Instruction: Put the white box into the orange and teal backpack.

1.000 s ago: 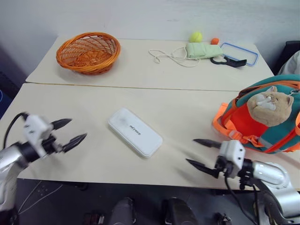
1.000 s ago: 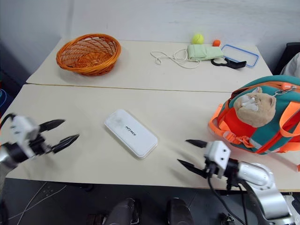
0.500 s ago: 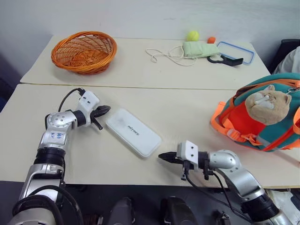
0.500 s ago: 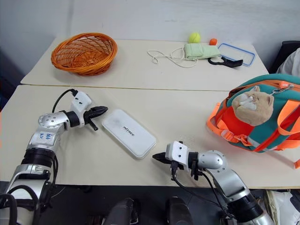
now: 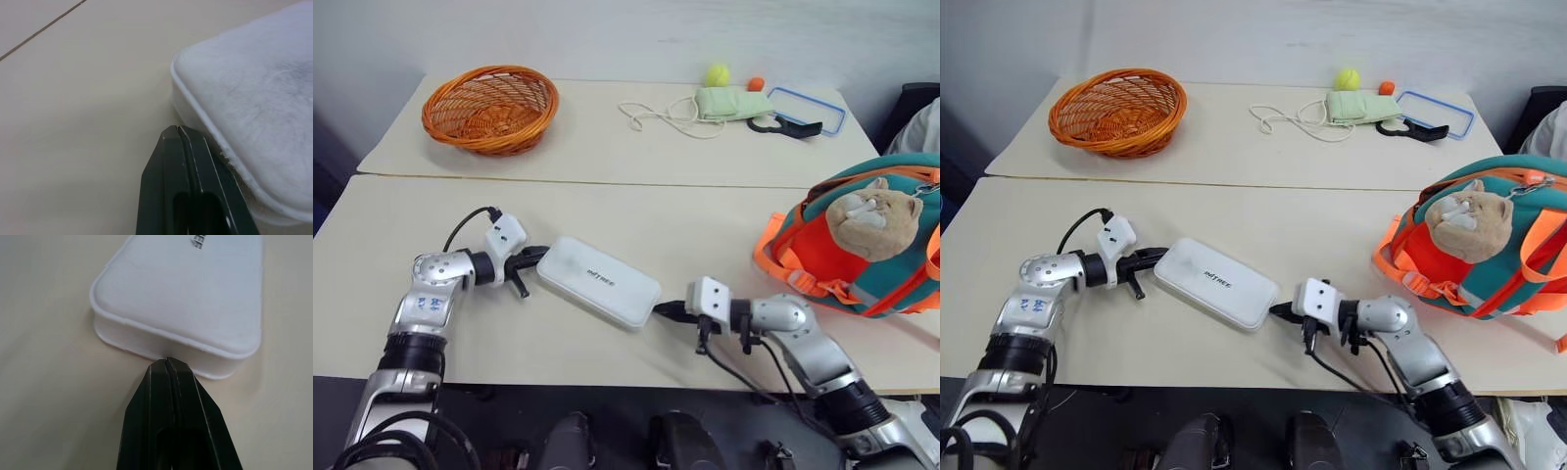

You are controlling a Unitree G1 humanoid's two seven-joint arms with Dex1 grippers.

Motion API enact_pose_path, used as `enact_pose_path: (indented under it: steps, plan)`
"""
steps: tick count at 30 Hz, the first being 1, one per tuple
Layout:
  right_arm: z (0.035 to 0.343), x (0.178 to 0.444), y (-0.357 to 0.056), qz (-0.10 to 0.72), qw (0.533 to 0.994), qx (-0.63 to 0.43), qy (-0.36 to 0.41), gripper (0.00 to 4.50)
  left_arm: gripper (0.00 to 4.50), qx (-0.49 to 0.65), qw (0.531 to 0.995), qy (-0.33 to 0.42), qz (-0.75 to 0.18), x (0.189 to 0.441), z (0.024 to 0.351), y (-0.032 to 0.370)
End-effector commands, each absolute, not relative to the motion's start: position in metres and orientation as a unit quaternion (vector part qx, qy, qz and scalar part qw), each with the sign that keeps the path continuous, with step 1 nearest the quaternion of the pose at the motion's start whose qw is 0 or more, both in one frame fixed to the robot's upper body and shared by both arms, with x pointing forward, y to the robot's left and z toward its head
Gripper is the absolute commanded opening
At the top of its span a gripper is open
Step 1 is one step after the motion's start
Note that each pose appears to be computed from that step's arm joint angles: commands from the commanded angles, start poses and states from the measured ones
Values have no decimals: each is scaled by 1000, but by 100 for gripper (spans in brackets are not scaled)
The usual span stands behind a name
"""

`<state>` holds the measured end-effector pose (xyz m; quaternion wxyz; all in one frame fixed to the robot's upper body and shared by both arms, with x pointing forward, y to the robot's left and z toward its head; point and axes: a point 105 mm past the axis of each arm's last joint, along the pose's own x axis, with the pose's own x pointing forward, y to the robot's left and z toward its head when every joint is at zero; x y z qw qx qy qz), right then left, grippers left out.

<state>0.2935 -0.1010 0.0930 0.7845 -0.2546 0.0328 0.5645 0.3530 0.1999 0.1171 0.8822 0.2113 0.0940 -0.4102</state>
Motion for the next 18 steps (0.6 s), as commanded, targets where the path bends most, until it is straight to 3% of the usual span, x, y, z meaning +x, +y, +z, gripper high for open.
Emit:
enact_pose_path:
  steps: [1,12,16,18]
  plan:
    - [108,302,-116,549,791,-271,13,0,2,199,869,81,-446,333,124,182]
    - [104,322,-142,512,804,-301,26,0,2,146,890,99,-421,299,118,184]
    - [104,321,-152,507,806,-303,37,0,19,76,931,187,-303,303,100,246]
    - [105,322,-156,507,805,-305,39,0,61,-30,906,254,-336,287,95,245]
